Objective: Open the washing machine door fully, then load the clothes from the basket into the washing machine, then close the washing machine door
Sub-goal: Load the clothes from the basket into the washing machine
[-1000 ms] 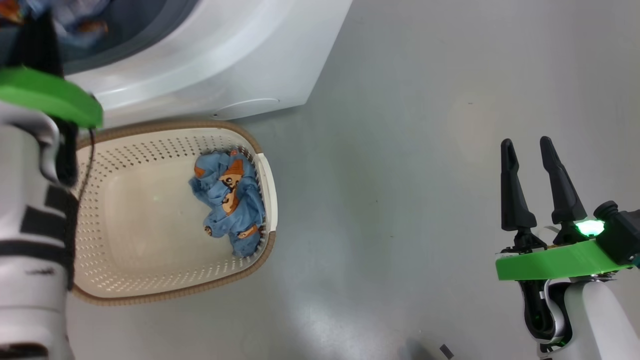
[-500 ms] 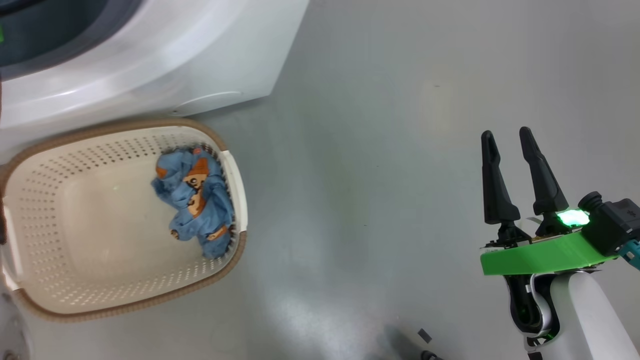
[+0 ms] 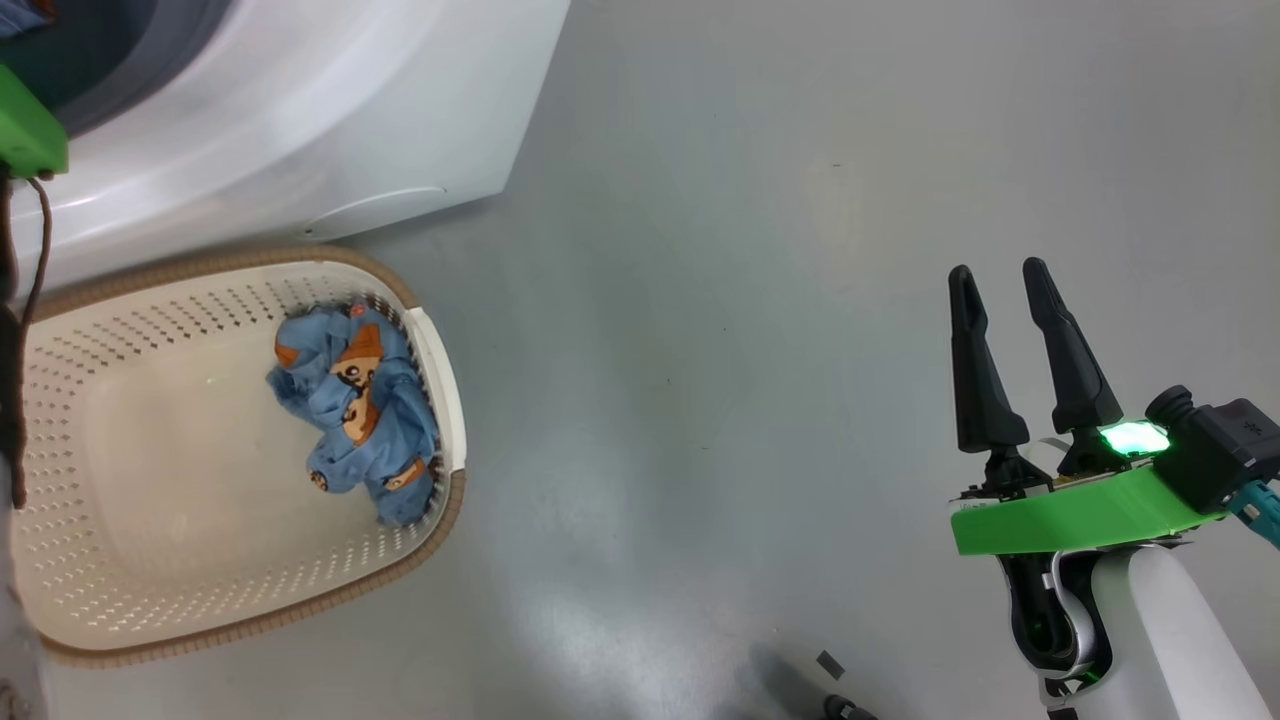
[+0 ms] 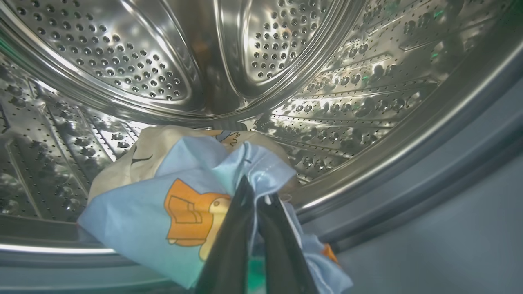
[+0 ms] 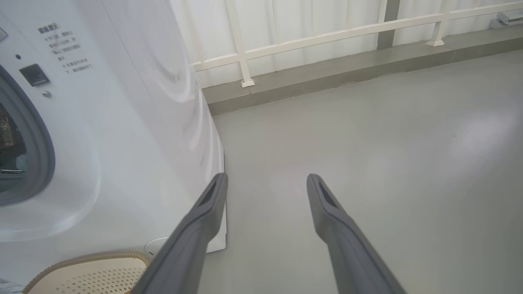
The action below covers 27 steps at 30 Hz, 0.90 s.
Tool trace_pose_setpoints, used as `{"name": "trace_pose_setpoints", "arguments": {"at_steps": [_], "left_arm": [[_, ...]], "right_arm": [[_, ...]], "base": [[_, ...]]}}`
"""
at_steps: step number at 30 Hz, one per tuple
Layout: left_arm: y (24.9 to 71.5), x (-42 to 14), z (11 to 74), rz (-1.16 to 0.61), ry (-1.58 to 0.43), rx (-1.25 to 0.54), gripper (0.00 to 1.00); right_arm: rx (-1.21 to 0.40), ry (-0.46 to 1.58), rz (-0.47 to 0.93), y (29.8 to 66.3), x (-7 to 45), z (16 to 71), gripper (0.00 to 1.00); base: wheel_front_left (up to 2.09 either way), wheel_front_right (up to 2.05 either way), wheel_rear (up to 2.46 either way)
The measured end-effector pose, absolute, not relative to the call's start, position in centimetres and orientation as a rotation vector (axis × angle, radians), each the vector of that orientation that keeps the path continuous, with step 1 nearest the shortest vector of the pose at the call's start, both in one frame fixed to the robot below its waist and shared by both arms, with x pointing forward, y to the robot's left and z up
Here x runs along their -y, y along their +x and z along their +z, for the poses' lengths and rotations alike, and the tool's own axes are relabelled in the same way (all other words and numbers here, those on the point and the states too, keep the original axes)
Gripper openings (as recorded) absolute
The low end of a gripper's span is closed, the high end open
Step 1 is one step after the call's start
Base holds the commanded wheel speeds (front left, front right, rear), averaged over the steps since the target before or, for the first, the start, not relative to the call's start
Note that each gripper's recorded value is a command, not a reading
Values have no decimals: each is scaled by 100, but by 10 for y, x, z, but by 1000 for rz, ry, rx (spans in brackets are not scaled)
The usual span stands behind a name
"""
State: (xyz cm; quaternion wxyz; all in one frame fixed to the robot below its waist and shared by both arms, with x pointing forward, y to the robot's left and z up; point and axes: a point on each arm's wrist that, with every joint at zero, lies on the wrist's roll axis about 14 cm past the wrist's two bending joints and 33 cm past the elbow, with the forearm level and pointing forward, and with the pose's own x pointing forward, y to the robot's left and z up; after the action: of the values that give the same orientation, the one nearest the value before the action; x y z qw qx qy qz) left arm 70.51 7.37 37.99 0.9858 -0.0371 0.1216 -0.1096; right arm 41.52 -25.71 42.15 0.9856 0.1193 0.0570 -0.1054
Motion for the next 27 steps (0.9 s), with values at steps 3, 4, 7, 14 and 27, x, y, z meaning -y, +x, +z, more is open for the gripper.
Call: {"name": "trace_pose_setpoints", "arguments": {"at_steps": [3, 4, 7, 14, 27], "left_arm": [[702, -77, 377, -215, -68, -266, 96], [701, -78, 376, -216, -65, -272, 100], [699, -80, 380, -220, -65, -274, 100], [696, -83, 407, -207, -160, -232, 100], [648, -92, 428, -199, -256, -180, 100]], "right_arm": [[-108, 248, -211, 416, 256, 423, 100], [-107, 249, -209, 416, 256, 424, 100], [-98, 253, -203, 417, 254, 427, 100], [-66, 260, -198, 420, 254, 436, 100], [-21, 244, -150, 419, 241, 455, 100]], "base": [[0, 0, 0], [0, 0, 0], [0, 0, 0], [0, 0, 0], [0, 0, 0]]}}
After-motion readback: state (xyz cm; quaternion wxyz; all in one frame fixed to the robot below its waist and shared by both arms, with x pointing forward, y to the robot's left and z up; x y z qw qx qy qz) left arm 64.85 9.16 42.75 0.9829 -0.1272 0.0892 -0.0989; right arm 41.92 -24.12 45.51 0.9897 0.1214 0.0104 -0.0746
